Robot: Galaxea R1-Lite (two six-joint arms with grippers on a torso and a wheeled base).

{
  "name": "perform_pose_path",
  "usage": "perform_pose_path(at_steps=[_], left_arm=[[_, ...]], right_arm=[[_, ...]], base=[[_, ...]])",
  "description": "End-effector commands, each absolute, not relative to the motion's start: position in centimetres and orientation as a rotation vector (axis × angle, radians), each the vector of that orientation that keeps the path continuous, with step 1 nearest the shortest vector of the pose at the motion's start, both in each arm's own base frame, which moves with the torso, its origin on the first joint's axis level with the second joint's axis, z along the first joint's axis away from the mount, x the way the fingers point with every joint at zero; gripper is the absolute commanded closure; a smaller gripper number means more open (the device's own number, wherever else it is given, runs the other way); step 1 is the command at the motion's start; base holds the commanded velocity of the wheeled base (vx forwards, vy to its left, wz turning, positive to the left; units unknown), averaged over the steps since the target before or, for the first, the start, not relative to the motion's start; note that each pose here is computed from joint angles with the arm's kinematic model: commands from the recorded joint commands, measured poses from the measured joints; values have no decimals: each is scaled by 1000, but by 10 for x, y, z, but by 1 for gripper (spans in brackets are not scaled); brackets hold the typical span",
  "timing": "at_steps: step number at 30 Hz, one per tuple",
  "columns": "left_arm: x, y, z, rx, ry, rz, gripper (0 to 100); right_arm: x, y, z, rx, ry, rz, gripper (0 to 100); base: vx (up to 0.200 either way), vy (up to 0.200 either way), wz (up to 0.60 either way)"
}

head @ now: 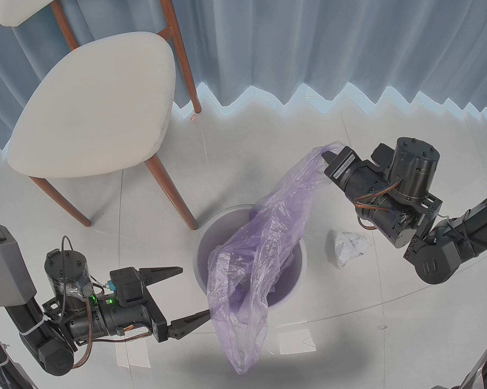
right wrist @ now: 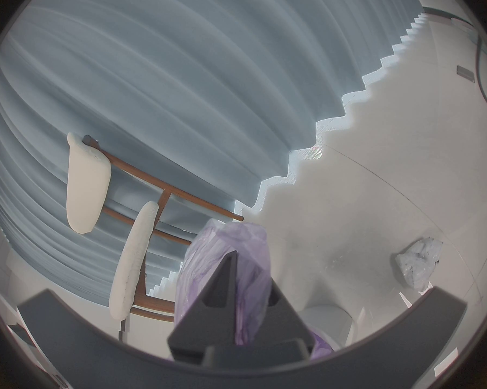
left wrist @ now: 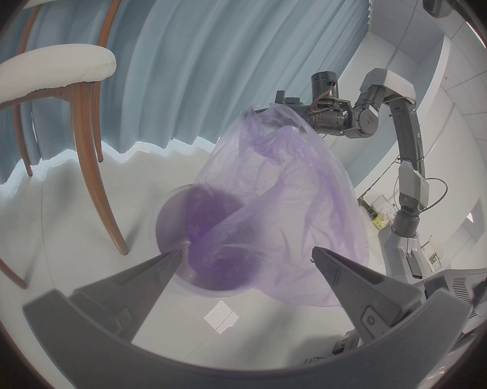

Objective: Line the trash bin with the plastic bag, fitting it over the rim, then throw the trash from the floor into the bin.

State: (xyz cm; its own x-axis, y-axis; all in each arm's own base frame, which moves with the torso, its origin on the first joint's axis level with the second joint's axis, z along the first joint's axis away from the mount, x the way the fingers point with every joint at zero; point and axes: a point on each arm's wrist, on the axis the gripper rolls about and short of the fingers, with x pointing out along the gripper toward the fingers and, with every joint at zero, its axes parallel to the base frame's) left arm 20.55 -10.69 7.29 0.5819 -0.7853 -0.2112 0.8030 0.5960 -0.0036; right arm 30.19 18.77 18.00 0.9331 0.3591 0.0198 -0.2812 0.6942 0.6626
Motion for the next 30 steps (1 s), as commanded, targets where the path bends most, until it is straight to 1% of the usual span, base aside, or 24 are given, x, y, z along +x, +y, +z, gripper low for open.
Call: perform_pose_path(at_steps=[1, 11, 15, 18, 22, 23, 25, 30], left_arm=[[204, -114, 71, 92, 209, -954, 0], [186, -121, 80, 81, 190, -1011, 0], [170, -123, 81, 58, 219, -1052, 0], [161, -132, 80, 43, 239, -1080, 0], [155, -154, 68, 49, 302, -1009, 0], [155, -154, 68, 49, 302, -1009, 0], [156, -171, 62, 18, 332, -978, 0], [167, -193, 56, -15, 322, -884, 0]], right_arm=[[296, 184, 185, 723, 105, 363, 100], [299, 181, 182, 720, 108, 350, 100], [298, 181, 180, 719, 108, 350, 100], [298, 181, 181, 720, 105, 351, 100], [297, 180, 183, 721, 99, 353, 100], [297, 180, 183, 721, 99, 353, 100], [297, 181, 183, 720, 101, 354, 100], [296, 180, 185, 723, 94, 355, 100]], base=[[0, 0, 0], [0, 0, 0], [0, 0, 0], [0, 0, 0], [0, 0, 0], [0, 0, 0], [0, 0, 0], [0, 0, 0]])
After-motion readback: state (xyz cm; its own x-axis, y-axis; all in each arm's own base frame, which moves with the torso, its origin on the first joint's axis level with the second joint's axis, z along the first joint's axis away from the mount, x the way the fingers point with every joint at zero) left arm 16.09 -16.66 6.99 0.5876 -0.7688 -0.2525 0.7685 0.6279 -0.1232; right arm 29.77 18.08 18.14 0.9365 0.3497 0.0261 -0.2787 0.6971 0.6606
